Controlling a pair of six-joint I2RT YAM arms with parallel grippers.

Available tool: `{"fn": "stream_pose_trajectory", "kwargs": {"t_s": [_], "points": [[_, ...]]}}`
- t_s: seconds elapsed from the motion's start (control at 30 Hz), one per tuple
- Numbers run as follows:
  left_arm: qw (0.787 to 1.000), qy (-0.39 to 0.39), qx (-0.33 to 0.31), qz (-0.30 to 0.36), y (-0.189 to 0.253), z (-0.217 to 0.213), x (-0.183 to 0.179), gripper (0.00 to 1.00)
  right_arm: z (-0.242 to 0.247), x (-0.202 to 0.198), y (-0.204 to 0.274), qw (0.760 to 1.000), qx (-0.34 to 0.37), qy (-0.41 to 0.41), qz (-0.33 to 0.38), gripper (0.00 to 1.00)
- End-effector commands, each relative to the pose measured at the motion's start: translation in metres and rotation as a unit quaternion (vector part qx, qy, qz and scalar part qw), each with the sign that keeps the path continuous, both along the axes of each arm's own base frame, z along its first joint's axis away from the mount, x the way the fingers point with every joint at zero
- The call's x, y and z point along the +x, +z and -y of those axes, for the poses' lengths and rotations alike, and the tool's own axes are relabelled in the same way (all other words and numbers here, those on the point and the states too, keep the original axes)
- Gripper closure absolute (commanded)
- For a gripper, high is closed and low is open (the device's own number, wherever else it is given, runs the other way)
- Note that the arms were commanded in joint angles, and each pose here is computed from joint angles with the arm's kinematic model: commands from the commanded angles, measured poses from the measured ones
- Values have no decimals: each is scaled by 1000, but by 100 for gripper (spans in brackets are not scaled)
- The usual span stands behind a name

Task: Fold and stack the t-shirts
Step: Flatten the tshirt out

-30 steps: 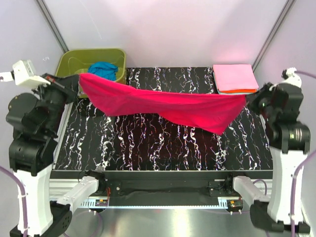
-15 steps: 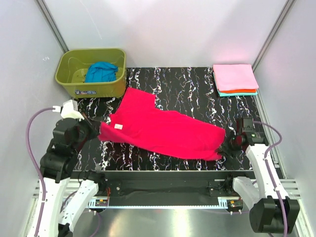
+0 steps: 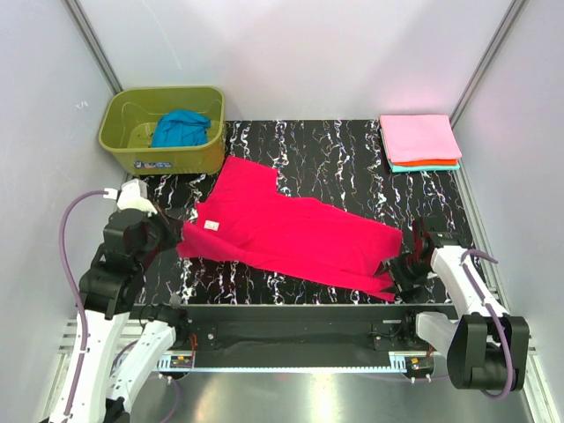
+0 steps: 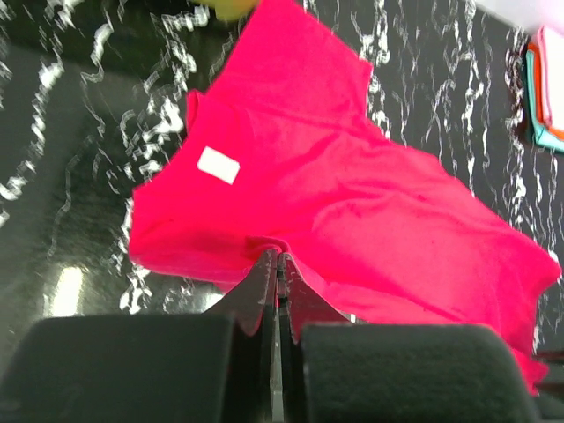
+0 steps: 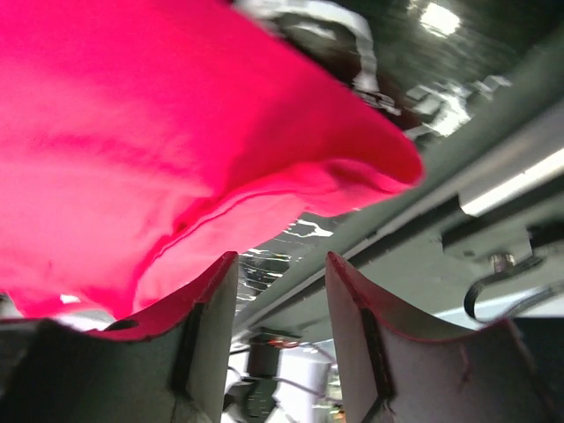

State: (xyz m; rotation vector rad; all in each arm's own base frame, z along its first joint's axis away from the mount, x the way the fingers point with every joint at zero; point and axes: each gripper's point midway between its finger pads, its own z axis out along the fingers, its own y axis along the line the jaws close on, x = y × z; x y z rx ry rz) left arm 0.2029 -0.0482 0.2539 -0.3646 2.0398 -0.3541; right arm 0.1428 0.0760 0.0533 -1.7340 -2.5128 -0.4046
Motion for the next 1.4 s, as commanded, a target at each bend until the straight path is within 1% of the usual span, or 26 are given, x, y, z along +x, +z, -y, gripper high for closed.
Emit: {"fn": "stream_pose_trajectory", "kwargs": {"t_s": [0.0, 0.07, 0.13, 0.27, 0.3, 0.37, 0.4, 0.53, 0.6, 0.7, 0.8, 0.93, 1.0, 1.1, 1.13, 1.2, 1.27, 1.37], "points": [[998, 21, 18, 65, 45, -11, 9, 100, 4, -12, 0, 996, -14, -69, -47, 48], [997, 22, 19, 67, 48, -12, 9, 100, 8, -11, -2, 994, -25, -89, -55, 44], [998, 16, 15, 67, 47, -9, 9, 100, 9, -7, -3, 991, -27, -111, -67, 42], [998, 6, 10, 63, 43, -5, 8, 100, 22, 8, -5, 985, -65, -139, -84, 45], [998, 5, 11, 62, 41, -5, 8, 100, 23, 10, -8, 983, -68, -140, -102, 46], [998, 5, 12, 64, 41, -5, 8, 100, 25, 18, -7, 980, -68, -148, -113, 50], [998, 4, 12, 62, 40, -5, 7, 100, 26, 18, -11, 977, -69, -152, -131, 50], [998, -8, 2, 61, 37, 1, 9, 100, 28, 27, -14, 973, -67, -152, -160, 50], [998, -15, -3, 59, 36, 4, 10, 100, 28, 22, -17, 968, -71, -149, -188, 49], [998, -27, -11, 62, 37, 10, 9, 100, 37, 19, -20, 961, -97, -149, -210, 47], [997, -31, -16, 67, 40, 11, 10, 100, 37, 12, -24, 957, -95, -147, -232, 47], [996, -33, -23, 74, 42, 13, 10, 100, 47, 5, -24, 948, -123, -138, -260, 46], [997, -32, -27, 72, 40, 14, 9, 100, 48, 3, -23, 944, -124, -129, -276, 46], [996, -29, -32, 74, 37, 14, 9, 100, 48, 5, -25, 942, -126, -133, -282, 46], [996, -29, -33, 74, 36, 14, 9, 100, 54, 5, -27, 940, -143, -134, -280, 46], [996, -29, -33, 73, 34, 14, 10, 100, 54, 8, -31, 941, -142, -135, -276, 47], [996, -30, -31, 72, 32, 15, 11, 100, 50, 9, -35, 942, -130, -137, -278, 50], [997, -30, -28, 72, 33, 14, 12, 100, 50, 9, -36, 942, -130, -135, -277, 53]]}}
